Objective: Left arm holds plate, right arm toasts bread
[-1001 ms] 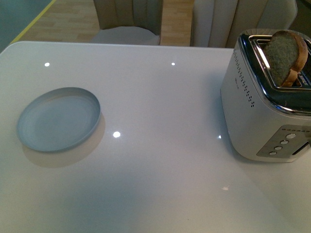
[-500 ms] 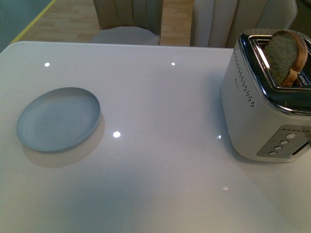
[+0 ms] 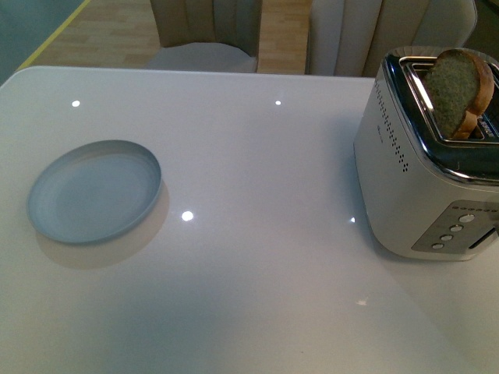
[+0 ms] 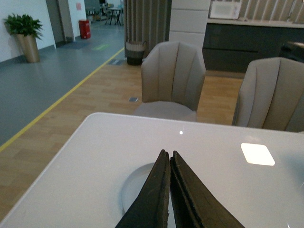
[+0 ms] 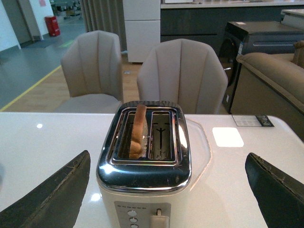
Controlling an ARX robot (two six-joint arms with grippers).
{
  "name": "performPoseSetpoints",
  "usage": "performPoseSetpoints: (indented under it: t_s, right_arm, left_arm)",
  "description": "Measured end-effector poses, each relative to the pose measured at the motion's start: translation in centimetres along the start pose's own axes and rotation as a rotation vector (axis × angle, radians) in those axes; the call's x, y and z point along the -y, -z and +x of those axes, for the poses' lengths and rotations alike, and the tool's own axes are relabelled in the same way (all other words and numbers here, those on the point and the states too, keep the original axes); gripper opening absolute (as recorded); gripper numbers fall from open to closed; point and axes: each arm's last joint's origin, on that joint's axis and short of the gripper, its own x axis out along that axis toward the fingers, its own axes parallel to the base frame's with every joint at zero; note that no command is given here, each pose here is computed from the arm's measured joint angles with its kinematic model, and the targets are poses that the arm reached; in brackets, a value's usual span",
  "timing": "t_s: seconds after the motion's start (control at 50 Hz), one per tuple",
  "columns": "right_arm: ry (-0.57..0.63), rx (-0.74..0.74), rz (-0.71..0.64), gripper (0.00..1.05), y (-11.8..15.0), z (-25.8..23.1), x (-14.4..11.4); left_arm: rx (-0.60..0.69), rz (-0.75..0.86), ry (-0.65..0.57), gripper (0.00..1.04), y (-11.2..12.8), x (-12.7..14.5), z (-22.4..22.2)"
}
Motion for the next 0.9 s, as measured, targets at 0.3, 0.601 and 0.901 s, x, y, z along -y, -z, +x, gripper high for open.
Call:
performPoseSetpoints:
  t_s: [0.3,0.601,0.901]
  right_arm:
    - [0.0,0.0,0.0,0.96,0.0,0.0,0.0]
    - [0.0,0.0,0.0,0.96,0.0,0.0,0.0]
    - [0.0,0.0,0.0,0.96,0.0,0.0,0.0]
  left_arm:
    - [0.009,0.0,0.0,0.03,-0.05,0.0,-0.1]
    - [0.009,0.0,0.0,0.12,-0.05,0.0,-0.1]
    - [0.009,0.0,0.0,0.62,-0.05,0.0,-0.1]
